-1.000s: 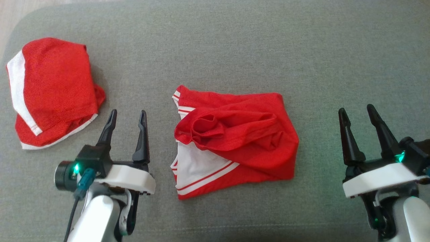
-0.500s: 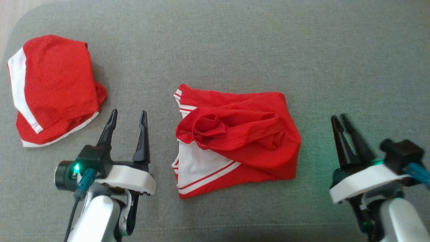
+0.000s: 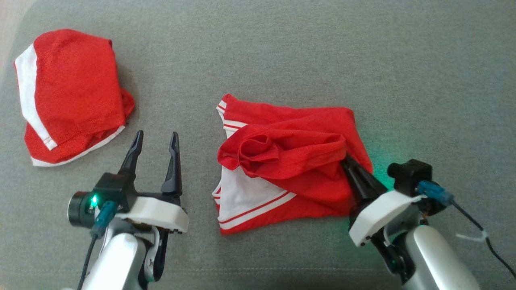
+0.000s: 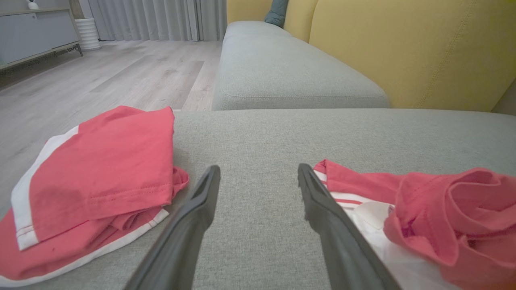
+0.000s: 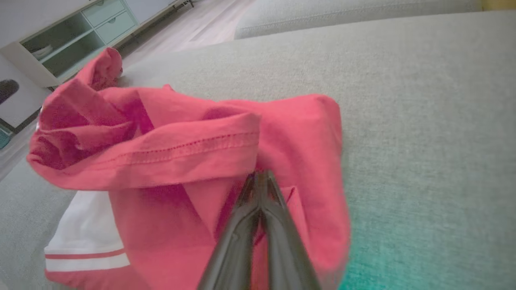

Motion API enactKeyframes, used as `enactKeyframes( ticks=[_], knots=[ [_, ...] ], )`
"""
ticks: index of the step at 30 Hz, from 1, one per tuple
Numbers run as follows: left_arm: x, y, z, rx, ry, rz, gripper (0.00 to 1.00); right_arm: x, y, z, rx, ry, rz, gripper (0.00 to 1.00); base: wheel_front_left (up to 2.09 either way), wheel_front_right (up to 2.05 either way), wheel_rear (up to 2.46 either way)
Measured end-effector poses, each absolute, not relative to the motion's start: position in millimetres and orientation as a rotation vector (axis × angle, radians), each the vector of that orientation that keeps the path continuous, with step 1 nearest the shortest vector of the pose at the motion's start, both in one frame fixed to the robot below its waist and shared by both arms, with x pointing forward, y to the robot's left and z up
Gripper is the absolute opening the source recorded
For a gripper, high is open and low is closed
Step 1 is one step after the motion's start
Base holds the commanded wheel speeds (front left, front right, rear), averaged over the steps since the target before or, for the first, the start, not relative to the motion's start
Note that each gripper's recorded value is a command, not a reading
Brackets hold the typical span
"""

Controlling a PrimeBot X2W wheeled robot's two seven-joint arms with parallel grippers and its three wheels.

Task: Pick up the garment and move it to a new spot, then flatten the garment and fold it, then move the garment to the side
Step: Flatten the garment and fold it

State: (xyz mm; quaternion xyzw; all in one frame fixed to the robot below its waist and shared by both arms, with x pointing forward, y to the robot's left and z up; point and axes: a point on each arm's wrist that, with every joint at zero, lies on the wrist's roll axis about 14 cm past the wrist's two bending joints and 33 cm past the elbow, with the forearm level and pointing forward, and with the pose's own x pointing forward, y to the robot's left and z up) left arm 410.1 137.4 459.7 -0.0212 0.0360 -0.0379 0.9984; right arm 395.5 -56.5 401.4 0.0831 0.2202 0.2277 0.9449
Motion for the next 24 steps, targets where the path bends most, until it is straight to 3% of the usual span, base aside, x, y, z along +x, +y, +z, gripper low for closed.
enactKeyframes(
  ticks=[24],
  knots=[
    [413, 142, 457, -0.04, 0.078, -0.061, 1.0, 398, 15, 412, 0.168, 0.422, 0.693, 0.0, 0.0, 0.0, 0.0]
  ],
)
